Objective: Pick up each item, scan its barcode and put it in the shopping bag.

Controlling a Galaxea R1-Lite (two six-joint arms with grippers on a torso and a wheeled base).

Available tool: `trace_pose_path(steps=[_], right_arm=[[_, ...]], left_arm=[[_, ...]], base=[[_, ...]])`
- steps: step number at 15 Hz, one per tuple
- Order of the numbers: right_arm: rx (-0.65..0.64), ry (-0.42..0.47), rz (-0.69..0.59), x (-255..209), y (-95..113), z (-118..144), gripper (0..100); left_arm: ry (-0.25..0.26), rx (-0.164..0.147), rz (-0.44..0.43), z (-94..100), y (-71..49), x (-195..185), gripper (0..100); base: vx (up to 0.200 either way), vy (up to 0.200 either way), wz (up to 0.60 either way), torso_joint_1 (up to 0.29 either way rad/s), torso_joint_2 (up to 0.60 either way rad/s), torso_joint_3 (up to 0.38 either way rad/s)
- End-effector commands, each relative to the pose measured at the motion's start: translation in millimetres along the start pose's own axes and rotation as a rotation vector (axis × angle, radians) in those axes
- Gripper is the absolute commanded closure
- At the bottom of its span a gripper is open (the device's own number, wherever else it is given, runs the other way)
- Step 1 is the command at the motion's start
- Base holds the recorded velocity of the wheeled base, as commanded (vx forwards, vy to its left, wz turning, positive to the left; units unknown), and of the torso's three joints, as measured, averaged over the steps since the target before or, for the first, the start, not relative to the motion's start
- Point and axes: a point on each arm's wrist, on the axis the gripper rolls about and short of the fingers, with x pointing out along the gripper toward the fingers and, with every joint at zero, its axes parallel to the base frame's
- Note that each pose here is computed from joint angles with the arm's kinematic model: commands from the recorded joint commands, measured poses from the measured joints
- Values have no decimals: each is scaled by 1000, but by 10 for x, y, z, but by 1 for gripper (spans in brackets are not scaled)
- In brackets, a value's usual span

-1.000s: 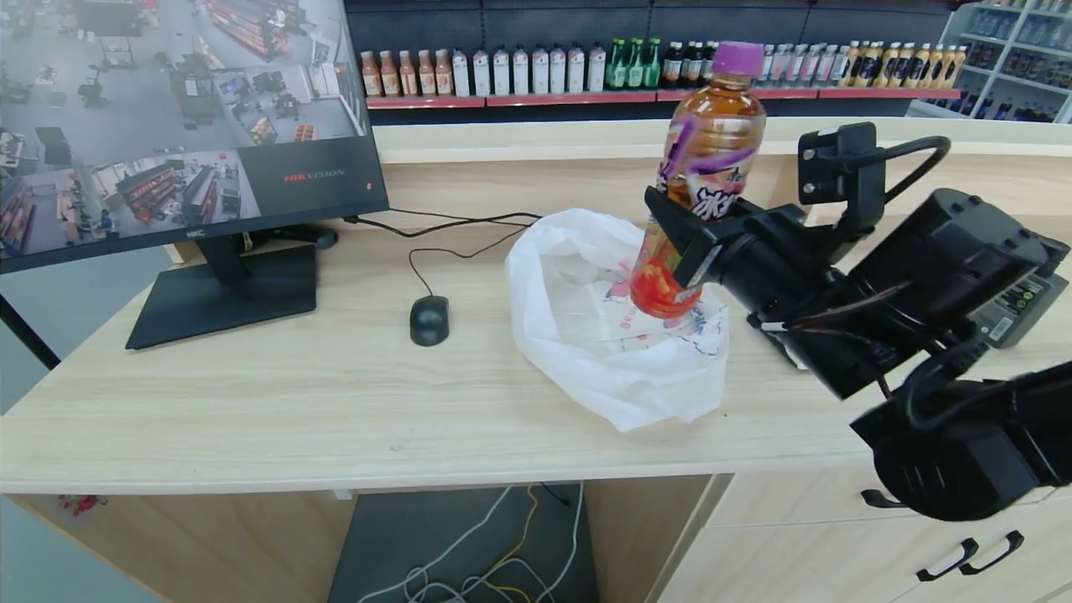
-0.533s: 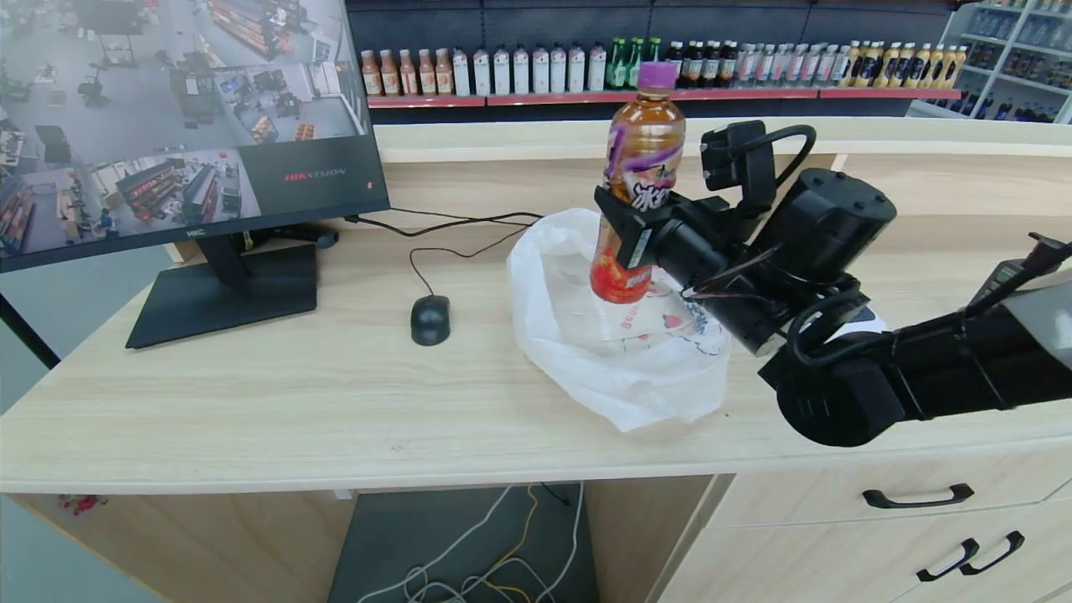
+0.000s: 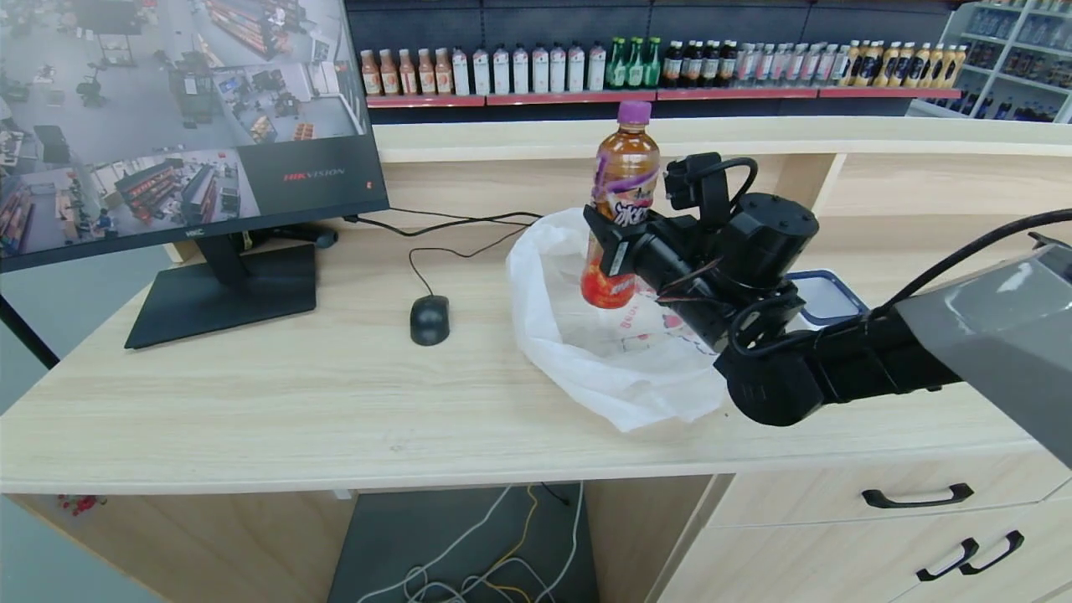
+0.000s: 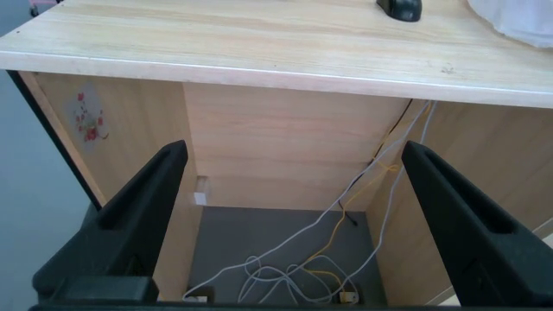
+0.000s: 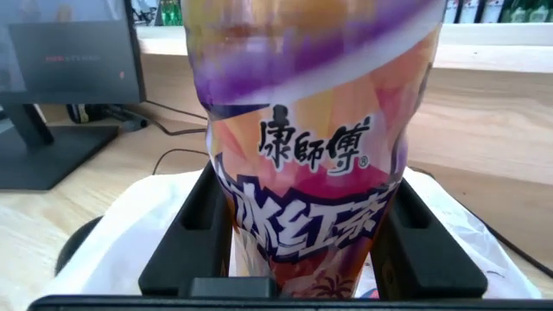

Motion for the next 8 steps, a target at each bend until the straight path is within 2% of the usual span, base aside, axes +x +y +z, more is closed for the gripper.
trace_pose_path(steps=[1, 8], right_arm=[[3, 26, -3, 46, -14, -168, 100], [9, 27, -6, 160, -29, -356, 100]], left_arm=[[-1, -1, 1, 0, 0, 0, 0], [-1, 0, 1, 0, 0, 0, 0]], base=[[0, 0, 0, 0, 0, 0], [0, 0, 0, 0, 0, 0]])
